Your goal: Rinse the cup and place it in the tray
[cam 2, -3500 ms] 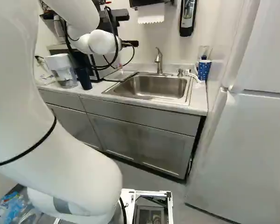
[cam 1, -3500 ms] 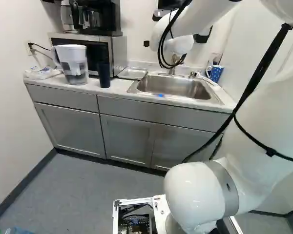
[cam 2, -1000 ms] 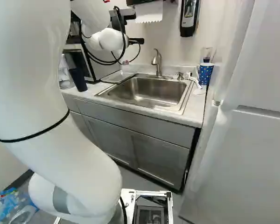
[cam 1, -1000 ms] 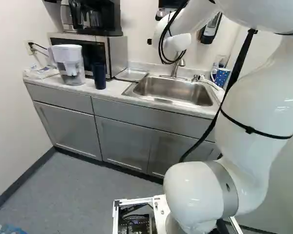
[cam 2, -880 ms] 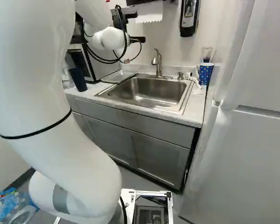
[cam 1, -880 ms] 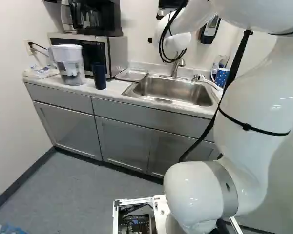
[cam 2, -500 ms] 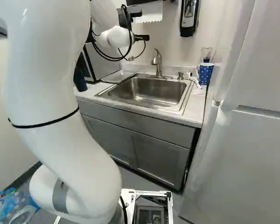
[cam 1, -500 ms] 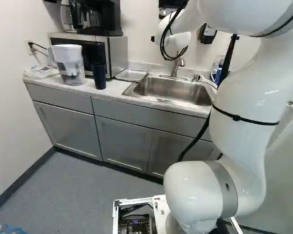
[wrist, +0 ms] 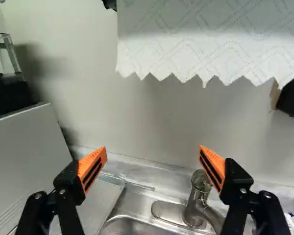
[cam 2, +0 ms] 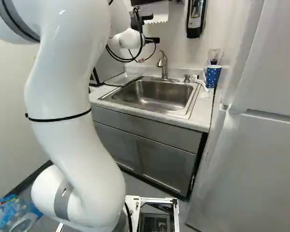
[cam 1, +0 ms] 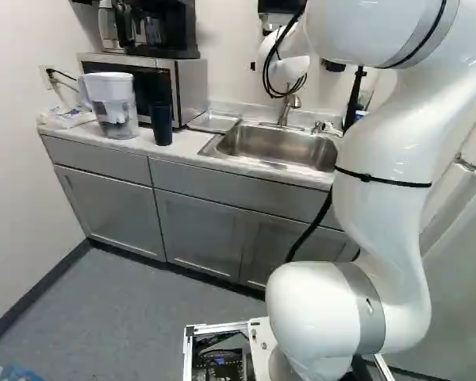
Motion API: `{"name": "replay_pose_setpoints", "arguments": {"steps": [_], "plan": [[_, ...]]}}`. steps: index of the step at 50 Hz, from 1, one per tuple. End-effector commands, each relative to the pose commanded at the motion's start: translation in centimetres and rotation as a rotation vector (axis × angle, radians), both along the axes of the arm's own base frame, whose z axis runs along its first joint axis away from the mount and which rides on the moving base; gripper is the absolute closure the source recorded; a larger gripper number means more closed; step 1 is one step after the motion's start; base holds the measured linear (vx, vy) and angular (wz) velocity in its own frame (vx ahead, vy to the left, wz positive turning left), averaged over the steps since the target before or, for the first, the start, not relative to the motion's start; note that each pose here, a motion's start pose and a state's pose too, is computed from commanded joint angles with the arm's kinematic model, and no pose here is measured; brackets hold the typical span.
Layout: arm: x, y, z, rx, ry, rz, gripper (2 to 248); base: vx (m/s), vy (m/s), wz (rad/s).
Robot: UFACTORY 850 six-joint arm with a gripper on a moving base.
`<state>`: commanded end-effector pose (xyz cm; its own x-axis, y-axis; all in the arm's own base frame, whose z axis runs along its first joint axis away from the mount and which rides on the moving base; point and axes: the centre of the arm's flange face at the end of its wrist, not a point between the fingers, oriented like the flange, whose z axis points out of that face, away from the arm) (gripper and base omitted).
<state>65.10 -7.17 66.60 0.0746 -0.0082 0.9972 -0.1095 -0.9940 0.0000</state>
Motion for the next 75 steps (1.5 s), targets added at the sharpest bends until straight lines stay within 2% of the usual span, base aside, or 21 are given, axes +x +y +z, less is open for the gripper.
{"name": "replay_pose_setpoints", "arguments": {"steps": [26, 45, 63, 75], "plan": [[3.0, -0.5, -0.8, 0.004, 0.033, -0.003, 3, 0.000, 0.000, 0.000], [3.0, -0.3, -1.2, 0.009, 0.081, 0.000, 3, 0.000, 0.000, 0.000], [2.9, 1.0, -1.7, 0.014, 0.138, 0.019, 3, 0.000, 0.000, 0.000], [2.8, 1.1, -2.1, 0.018, 0.181, 0.020, 3, 0.000, 0.000, 0.000]]}}
